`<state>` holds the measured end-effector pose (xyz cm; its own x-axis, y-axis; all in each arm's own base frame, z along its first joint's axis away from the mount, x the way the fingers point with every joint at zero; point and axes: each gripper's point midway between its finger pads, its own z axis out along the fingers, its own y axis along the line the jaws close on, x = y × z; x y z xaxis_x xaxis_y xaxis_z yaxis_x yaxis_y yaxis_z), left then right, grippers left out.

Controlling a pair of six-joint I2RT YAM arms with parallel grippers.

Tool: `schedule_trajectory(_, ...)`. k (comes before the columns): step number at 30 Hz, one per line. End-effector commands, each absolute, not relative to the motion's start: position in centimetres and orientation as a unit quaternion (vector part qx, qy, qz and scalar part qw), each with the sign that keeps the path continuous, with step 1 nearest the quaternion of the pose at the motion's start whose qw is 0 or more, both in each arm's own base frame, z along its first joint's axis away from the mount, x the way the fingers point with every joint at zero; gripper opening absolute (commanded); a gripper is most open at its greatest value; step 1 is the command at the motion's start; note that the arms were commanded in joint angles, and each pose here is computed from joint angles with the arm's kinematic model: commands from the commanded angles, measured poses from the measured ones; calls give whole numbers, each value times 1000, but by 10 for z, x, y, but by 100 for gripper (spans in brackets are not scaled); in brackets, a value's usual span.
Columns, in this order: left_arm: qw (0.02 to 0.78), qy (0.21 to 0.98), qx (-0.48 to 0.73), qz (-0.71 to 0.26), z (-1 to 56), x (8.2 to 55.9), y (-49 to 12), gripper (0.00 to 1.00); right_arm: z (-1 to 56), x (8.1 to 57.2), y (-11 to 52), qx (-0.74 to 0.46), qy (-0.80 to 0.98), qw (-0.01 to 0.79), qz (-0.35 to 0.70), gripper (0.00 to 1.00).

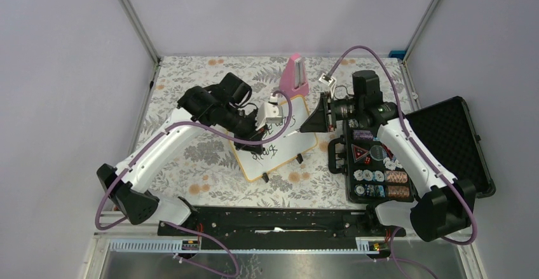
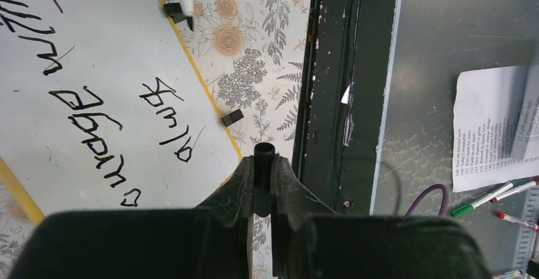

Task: Write a sentence on the whiteboard
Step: Close the whiteboard marker at the center of the board.

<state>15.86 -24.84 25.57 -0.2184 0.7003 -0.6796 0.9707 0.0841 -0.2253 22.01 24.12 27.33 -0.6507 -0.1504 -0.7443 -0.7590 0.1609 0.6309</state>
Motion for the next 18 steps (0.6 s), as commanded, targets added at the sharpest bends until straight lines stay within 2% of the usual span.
schedule_trajectory(1, 208, 696, 603, -330, 256, 159, -258, 0, 288, 200, 250, -337, 684, 251, 596, 0)
schedule_trajectory(18, 220, 700, 593, -331, 260, 171, -271, 0, 282, 181, 280, -341, 676, 200, 622, 0)
